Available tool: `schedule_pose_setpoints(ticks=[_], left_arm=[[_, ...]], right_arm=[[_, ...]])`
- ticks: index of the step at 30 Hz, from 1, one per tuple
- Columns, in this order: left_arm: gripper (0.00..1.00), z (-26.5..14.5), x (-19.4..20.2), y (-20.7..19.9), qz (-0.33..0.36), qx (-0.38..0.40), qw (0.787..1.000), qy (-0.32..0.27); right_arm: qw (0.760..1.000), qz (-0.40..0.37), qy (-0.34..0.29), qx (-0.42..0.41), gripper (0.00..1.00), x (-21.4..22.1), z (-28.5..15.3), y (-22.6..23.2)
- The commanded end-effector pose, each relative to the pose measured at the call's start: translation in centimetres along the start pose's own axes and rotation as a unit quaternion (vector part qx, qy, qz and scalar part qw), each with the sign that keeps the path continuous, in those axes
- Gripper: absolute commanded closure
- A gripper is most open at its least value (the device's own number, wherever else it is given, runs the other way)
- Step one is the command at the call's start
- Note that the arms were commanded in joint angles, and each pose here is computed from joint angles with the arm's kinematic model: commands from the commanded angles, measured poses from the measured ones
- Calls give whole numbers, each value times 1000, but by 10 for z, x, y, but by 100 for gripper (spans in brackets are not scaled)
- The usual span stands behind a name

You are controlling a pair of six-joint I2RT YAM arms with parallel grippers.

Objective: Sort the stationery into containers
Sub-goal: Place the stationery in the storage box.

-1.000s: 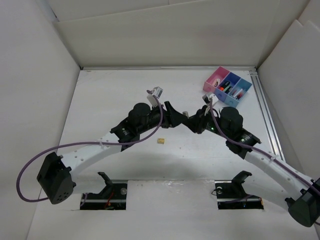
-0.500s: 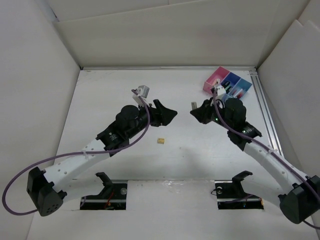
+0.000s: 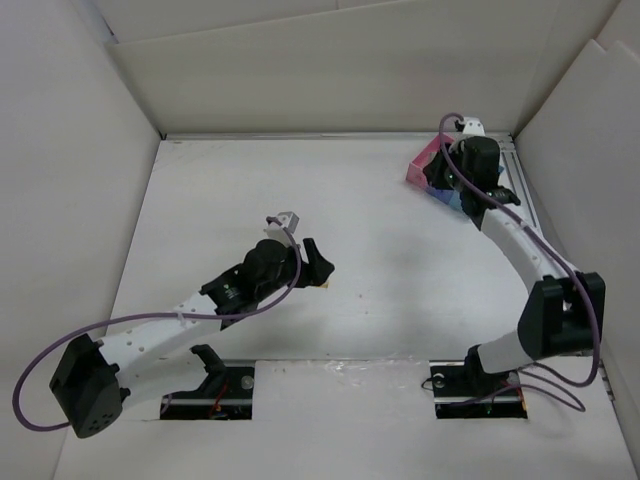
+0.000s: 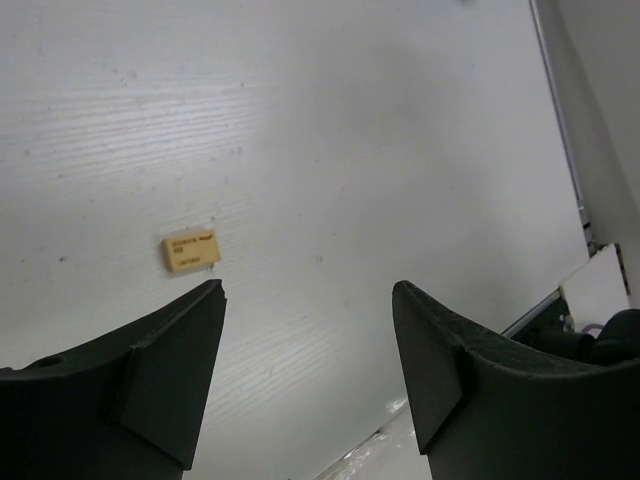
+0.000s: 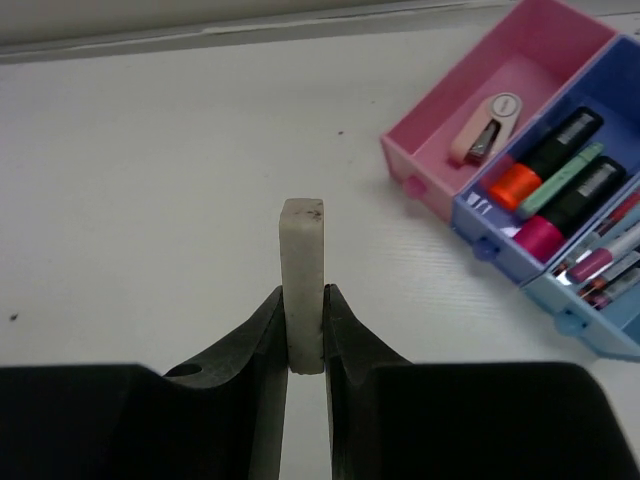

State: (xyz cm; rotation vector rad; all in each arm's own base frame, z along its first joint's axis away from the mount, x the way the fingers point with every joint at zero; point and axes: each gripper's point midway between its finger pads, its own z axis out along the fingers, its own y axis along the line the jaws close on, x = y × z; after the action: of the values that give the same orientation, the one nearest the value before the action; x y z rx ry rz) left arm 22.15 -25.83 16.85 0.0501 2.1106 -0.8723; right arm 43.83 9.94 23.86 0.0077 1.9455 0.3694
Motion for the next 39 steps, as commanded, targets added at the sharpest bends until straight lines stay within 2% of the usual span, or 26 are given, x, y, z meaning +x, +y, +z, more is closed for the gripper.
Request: schedule_pose_setpoints(ticks=[1,6,7,8,10,11,13,14,15,19,22,25,26,32,38,39], left_arm=[[36,-1,7,7,1,-5,1000,1],[36,3,21,19,3,-21,1000,19],[36,4,25,22,4,-24,999,22],[36,5,27,24,4,-27,999,26],[36,7,27,25,5,-31,999,24],[36,7,27,25,5,-31,999,24],[36,11,35,32,7,-42,998,36],[36,11,34,34,7,-46,998,32],[36,11,34,34,7,-46,998,32],[36,14,39,43,9,-62,997,37],[36,17,45,52,12,-82,996,44],[36,20,51,57,14,-91,994,54],[36,20,51,57,14,-91,994,54],[36,21,50,58,15,-94,994,51],[38,16,40,52,13,-85,996,34],[38,14,36,51,12,-85,996,26]], right_arm=[[999,2,-9,45,91,-21,23,-33],[996,29,17,77,91,-17,56,-81],[997,28,12,70,91,-26,64,-79],[996,35,32,81,91,-11,76,-94],[994,45,45,84,91,-4,89,-101],[995,44,39,77,91,-14,96,-99],[993,50,70,78,91,6,115,-106],[994,50,59,79,91,-5,120,-111],[993,54,75,78,91,7,127,-114],[993,59,78,73,91,10,140,-115],[993,59,76,72,88,9,145,-117],[993,59,77,68,79,9,148,-116],[993,60,78,63,73,9,148,-114],[995,62,59,59,58,-11,134,-110],[996,54,46,47,58,-24,107,-97],[996,54,55,39,58,-14,102,-90]])
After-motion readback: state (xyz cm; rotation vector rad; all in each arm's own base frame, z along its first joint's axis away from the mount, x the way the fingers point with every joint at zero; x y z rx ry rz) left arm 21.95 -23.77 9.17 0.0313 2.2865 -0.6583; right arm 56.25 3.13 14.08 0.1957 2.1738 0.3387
